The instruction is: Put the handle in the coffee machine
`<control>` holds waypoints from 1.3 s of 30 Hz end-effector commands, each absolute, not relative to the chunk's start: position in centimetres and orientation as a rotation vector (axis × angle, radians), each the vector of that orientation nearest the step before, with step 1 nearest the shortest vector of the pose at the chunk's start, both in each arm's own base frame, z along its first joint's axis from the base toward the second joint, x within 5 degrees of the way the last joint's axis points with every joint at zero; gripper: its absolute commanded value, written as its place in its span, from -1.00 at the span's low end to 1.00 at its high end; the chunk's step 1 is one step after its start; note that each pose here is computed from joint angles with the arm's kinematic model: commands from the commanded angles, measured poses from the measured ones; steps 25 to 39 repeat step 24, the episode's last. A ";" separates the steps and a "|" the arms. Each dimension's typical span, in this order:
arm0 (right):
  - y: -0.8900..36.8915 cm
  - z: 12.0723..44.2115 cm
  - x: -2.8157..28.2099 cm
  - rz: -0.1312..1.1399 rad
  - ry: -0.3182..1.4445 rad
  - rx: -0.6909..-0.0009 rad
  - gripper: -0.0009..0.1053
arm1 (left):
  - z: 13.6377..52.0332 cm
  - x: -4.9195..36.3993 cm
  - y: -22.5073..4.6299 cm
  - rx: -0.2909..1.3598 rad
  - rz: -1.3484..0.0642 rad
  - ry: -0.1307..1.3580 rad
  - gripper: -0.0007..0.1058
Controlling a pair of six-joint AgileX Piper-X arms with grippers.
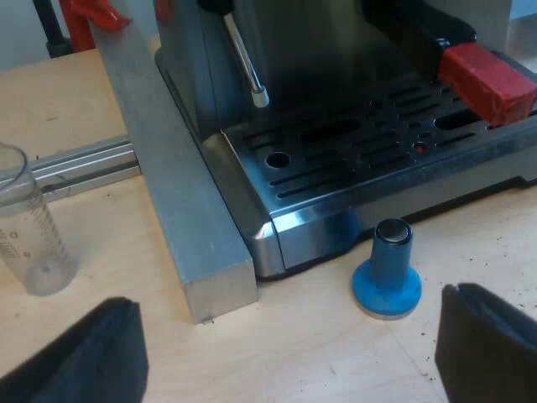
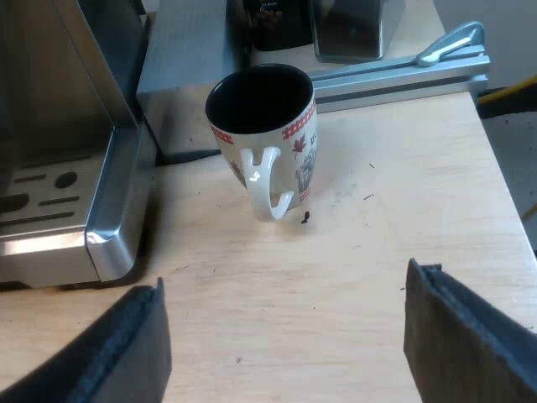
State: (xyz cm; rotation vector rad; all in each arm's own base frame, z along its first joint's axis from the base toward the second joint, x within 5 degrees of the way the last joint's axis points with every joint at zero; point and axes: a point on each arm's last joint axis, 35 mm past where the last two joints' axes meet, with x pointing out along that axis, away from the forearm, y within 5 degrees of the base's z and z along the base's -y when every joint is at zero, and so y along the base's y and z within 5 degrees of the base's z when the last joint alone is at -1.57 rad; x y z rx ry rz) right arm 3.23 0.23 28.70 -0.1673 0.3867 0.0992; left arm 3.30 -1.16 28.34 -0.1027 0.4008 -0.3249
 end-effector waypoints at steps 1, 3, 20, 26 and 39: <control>0.3 28.9 3.4 0.112 0.386 -0.169 0.18 | 28.7 3.5 -1.1 -0.101 -0.314 0.389 0.38; 0.3 28.9 3.4 0.112 0.386 -0.169 0.18 | 28.7 3.5 -1.1 -0.101 -0.314 0.389 0.38; 0.3 28.9 3.4 0.112 0.386 -0.169 0.18 | 28.7 3.5 -1.2 -0.106 -0.341 0.389 0.38; 0.3 28.9 3.4 0.112 0.386 -0.169 0.18 | 28.7 3.5 -1.3 -0.110 -0.364 0.386 0.38; 0.3 28.9 3.4 0.112 0.386 -0.169 0.18 | 28.7 3.5 -1.3 -0.110 -0.364 0.386 0.38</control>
